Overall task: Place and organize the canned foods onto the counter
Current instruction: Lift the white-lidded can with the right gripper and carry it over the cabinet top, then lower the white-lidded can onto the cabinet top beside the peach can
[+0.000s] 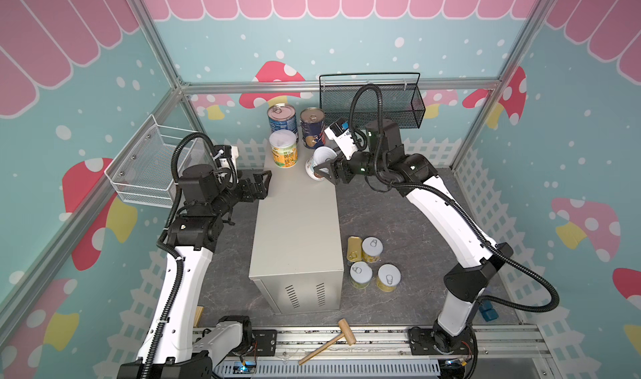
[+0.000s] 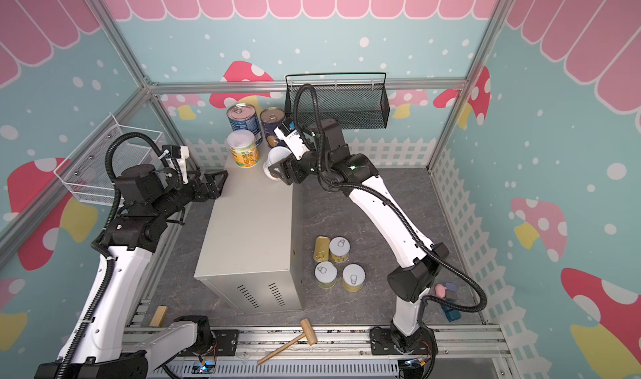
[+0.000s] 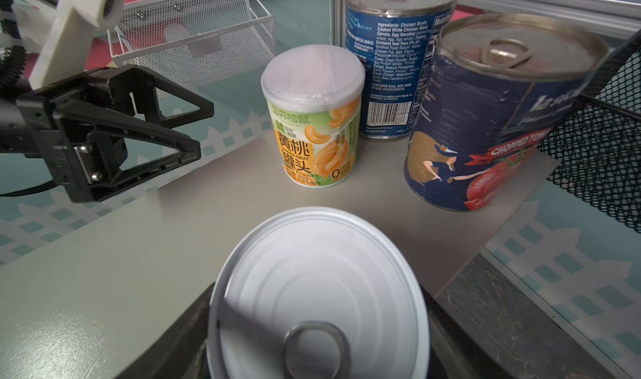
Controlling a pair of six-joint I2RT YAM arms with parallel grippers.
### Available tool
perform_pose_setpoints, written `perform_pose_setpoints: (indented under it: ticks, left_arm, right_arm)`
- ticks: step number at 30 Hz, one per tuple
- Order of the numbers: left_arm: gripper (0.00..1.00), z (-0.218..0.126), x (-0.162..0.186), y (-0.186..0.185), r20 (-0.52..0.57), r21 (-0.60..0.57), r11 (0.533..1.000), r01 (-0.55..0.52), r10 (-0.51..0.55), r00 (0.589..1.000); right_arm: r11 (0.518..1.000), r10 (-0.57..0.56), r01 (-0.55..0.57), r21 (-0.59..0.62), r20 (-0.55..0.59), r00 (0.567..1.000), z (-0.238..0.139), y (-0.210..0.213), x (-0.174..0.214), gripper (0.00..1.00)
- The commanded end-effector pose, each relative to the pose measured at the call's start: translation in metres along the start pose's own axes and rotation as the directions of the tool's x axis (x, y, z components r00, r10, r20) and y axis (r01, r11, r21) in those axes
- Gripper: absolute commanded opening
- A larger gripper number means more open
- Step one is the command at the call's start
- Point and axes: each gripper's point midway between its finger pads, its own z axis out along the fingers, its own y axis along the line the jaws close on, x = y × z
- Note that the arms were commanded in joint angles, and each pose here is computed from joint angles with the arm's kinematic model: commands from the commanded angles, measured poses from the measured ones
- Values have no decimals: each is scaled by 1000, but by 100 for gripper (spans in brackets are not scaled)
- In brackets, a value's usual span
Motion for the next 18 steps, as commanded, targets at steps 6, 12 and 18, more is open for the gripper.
perform_pose_setpoints:
  ticks: [6, 12, 18]
  left_arm:
    - [99, -7, -3, -3, 23, 11, 1000, -3, 3, 1000]
    - [99, -8, -4, -3, 25, 12, 1000, -4, 4, 1000]
    - [99, -8, -4, -4, 27, 14, 1000, -6, 5, 1000]
  right_arm:
    - [998, -42, 40, 56, 35, 999, 7, 0, -18, 68]
    - [996, -37, 32, 84, 62, 997, 9, -4, -27, 72]
    - [995, -40, 33, 92, 79, 996, 10, -6, -31, 76]
